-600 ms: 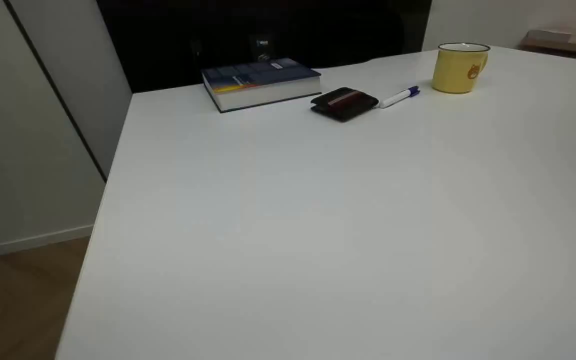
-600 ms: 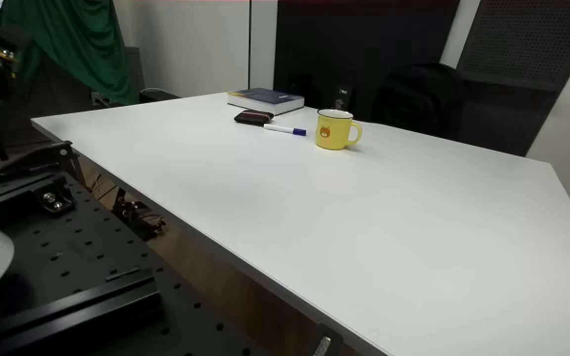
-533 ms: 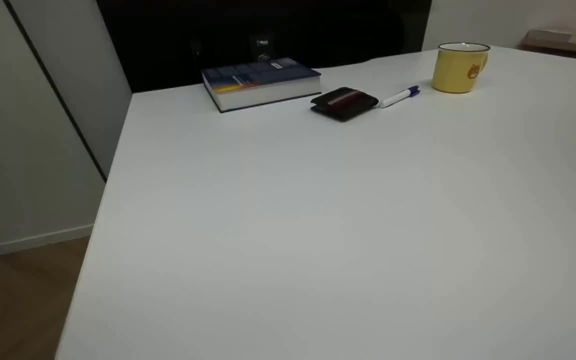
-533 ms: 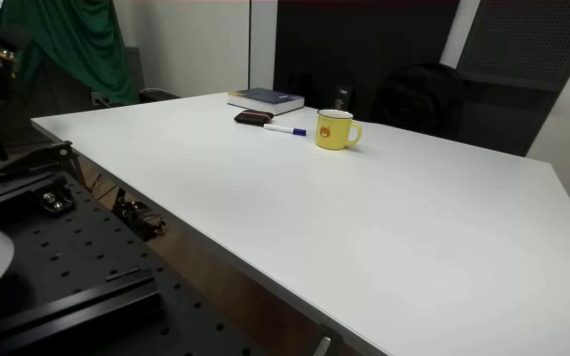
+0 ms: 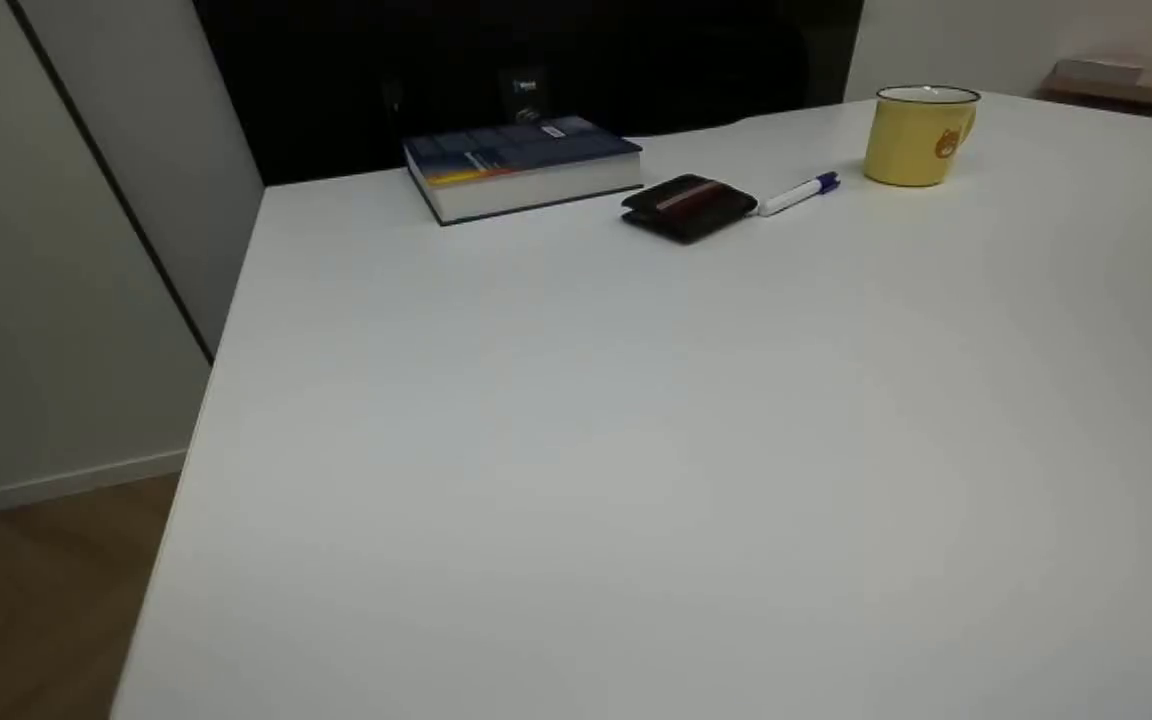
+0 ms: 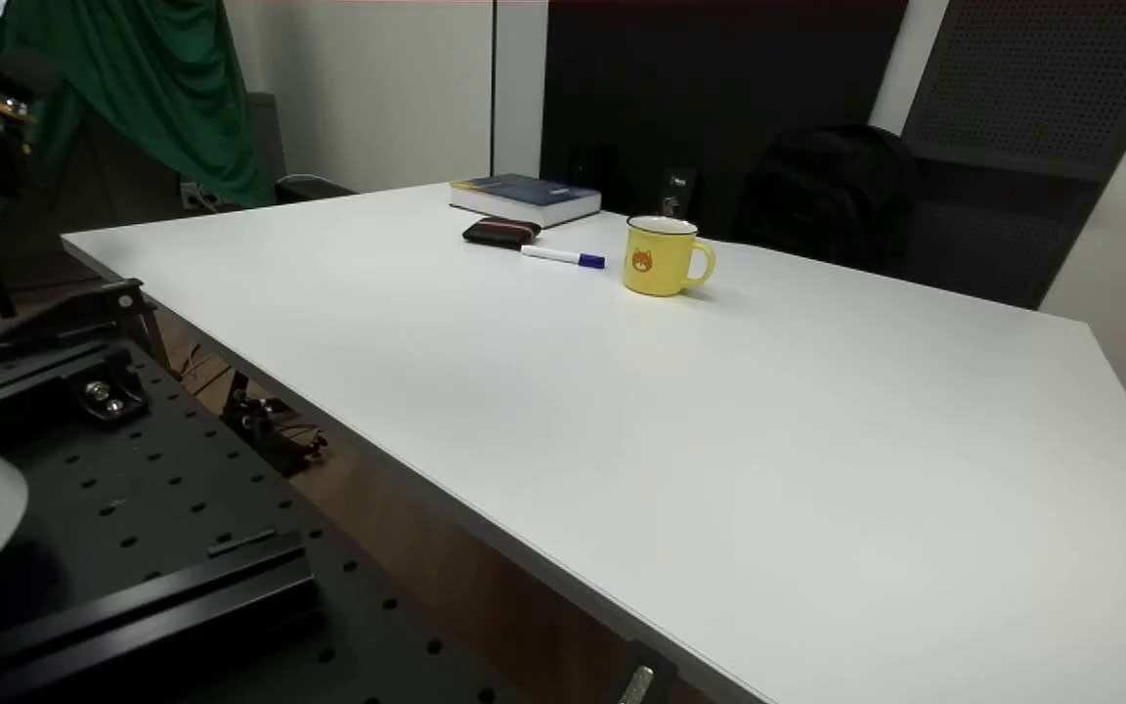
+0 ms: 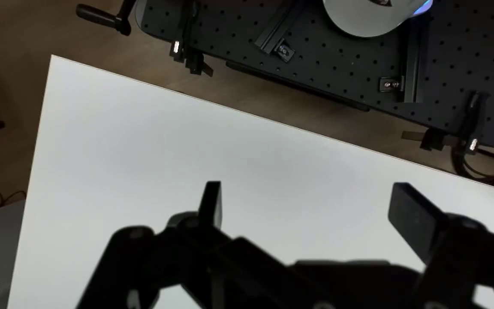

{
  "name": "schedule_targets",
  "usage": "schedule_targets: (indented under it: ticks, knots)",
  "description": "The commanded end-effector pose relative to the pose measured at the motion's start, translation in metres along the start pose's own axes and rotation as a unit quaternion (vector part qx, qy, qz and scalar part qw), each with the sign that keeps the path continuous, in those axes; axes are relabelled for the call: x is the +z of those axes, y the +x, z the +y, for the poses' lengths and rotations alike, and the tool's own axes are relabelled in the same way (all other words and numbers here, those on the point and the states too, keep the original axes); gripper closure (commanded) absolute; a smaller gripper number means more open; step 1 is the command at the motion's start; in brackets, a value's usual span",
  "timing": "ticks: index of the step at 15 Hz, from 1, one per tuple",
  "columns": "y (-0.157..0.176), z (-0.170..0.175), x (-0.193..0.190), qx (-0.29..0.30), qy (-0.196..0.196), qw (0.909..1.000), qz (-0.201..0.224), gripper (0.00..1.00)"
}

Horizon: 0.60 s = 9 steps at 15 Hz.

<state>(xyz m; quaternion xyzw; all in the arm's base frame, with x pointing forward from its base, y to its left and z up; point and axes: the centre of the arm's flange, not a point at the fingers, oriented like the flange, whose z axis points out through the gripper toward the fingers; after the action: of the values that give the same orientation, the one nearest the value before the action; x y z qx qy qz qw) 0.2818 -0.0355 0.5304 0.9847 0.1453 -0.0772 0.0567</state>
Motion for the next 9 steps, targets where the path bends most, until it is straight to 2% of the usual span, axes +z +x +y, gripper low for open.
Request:
schedule_targets:
  ticks: [1, 3, 6, 9]
  knots:
    - [0.000, 0.000, 0.000, 0.000, 0.000, 1.0000, 0.000, 0.00]
    - [0.000, 0.000, 0.000, 0.000, 0.000, 1.0000, 0.000, 0.00]
    - [0.020, -0.002, 0.018, 0.035, -0.020, 0.9992, -0.005, 0.00]
    - [0.038, -0.001, 0.035, 0.069, -0.017, 0.9974, -0.014, 0.00]
